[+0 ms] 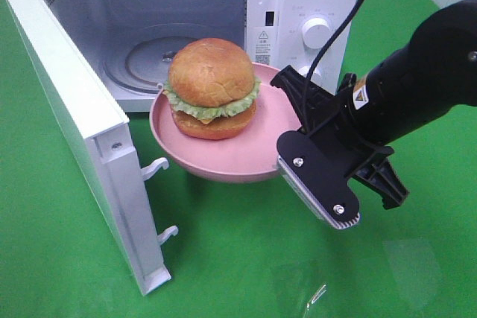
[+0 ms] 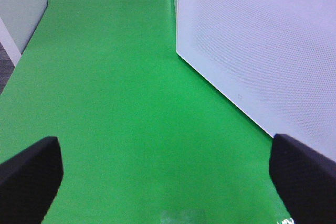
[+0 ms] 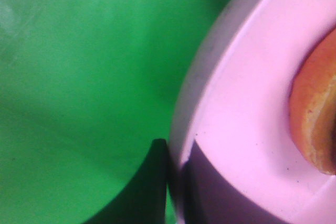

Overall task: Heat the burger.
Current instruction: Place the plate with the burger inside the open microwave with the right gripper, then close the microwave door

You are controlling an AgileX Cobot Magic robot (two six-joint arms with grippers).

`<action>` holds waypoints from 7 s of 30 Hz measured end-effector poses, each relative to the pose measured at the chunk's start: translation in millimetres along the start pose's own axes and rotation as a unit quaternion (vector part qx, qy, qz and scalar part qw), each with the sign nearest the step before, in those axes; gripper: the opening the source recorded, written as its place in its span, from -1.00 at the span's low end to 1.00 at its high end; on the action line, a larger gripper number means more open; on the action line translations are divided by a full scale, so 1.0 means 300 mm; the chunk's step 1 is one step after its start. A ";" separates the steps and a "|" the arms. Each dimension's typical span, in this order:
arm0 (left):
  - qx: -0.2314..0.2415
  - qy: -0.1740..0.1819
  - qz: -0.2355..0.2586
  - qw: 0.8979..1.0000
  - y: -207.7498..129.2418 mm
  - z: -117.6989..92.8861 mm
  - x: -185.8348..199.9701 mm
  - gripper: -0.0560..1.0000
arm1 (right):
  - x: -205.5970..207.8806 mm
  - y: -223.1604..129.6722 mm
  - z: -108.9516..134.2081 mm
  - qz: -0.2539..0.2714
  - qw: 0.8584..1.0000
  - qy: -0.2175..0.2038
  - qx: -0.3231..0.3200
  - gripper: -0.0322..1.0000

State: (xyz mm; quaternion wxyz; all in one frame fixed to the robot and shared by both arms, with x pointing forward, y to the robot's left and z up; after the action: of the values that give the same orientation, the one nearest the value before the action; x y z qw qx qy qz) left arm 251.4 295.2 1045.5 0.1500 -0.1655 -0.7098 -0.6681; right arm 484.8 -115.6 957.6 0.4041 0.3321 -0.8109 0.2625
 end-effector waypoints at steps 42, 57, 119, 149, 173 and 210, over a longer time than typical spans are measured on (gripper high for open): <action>0.000 0.000 0.000 1.000 0.000 0.000 0.000 0.99 | -0.167 -0.023 -0.243 -0.008 0.999 0.028 -0.039 -0.84; 0.000 0.000 0.000 1.000 0.000 0.000 0.000 0.99 | -0.238 -0.034 -0.331 -0.004 0.998 0.037 -0.057 -0.84; 0.000 0.000 0.000 1.000 0.000 0.000 0.000 0.99 | -0.540 -0.131 -0.574 0.070 0.975 0.003 -0.212 -0.84; 0.000 0.000 0.000 1.000 0.000 0.000 0.000 0.99 | -0.564 -0.080 -0.600 0.069 0.971 -0.012 -0.228 -0.70; -0.001 0.002 0.000 1.000 0.000 0.001 0.000 0.99 | -0.558 -0.086 -0.614 0.072 0.965 -0.026 -0.252 -0.25; -0.001 0.002 0.000 1.000 0.000 0.001 0.000 0.99 | -0.421 -0.069 -0.520 0.066 0.964 -0.016 -0.257 0.40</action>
State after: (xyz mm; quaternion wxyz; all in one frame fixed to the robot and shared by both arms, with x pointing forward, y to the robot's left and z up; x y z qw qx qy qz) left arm 251.4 295.6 1045.4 0.1510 -0.1645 -0.7089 -0.6691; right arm 632.7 20.6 939.8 0.4447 0.1674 -0.8775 0.0656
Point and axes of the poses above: a point on each arm's last joint axis where the gripper is mounted, x pointing back along that axis away from the gripper, z along the wrist's bending axis when the last joint is at zero, y = z × x, the point moved 2 cm from there along -x, pointing out along that axis toward the gripper, and after that the axes turned 4 degrees about x, right-handed, at the moved point
